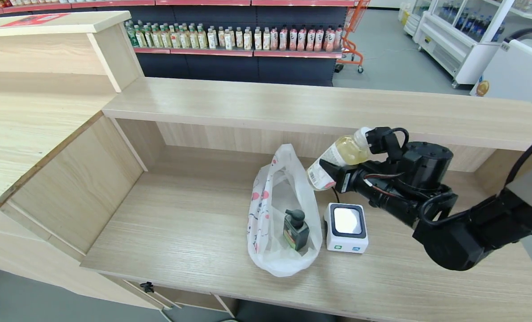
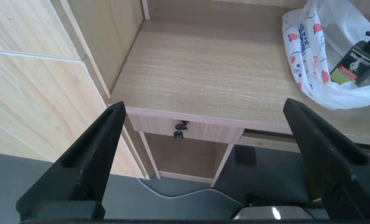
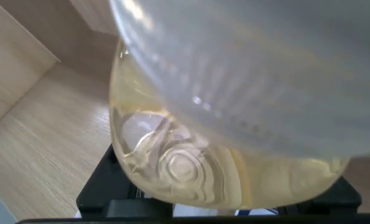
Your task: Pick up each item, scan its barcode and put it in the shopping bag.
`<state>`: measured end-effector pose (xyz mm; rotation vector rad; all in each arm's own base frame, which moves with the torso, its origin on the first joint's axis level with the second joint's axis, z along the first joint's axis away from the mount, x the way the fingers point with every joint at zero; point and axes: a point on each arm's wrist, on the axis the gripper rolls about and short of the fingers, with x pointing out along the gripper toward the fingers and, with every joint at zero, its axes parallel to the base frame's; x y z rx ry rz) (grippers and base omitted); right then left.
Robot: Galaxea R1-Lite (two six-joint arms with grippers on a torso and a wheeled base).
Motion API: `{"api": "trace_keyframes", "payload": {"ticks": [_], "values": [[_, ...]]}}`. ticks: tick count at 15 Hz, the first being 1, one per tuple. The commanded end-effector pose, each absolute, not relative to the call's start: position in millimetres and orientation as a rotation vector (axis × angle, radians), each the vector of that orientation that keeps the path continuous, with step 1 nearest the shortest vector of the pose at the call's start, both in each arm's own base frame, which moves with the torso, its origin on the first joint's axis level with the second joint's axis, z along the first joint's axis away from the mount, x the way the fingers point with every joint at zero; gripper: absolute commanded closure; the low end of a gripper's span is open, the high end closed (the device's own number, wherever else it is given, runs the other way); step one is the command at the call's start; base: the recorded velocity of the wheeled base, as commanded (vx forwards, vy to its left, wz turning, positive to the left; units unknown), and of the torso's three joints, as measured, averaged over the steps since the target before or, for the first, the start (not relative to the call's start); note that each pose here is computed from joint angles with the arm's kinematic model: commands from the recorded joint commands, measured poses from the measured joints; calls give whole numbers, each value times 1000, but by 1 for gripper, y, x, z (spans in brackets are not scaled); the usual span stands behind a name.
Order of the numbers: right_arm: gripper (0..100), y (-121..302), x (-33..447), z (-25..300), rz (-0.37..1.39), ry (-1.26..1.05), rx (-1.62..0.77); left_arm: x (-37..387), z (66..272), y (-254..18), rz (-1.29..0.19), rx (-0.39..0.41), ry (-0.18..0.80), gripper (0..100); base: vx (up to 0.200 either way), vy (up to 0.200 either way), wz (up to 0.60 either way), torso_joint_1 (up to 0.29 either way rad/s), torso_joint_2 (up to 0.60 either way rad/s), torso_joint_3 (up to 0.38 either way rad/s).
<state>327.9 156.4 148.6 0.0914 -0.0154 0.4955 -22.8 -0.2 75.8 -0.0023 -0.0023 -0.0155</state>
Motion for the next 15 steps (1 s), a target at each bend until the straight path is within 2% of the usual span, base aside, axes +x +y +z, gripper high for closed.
{"api": "trace_keyframes", "payload": {"ticks": [1, 4, 15], "values": [[100, 156, 342, 118, 485, 68, 106, -23, 76, 0, -15, -3, -3, 0, 0, 0, 0, 0, 0, 0], [100, 158, 347, 106, 540, 105, 125, -23, 76, 0, -14, -3, -3, 0, 0, 0, 0, 0, 0, 0], [100, 162, 368, 70, 576, 84, 89, -23, 76, 0, -15, -3, -3, 0, 0, 0, 0, 0, 0, 0]]}}
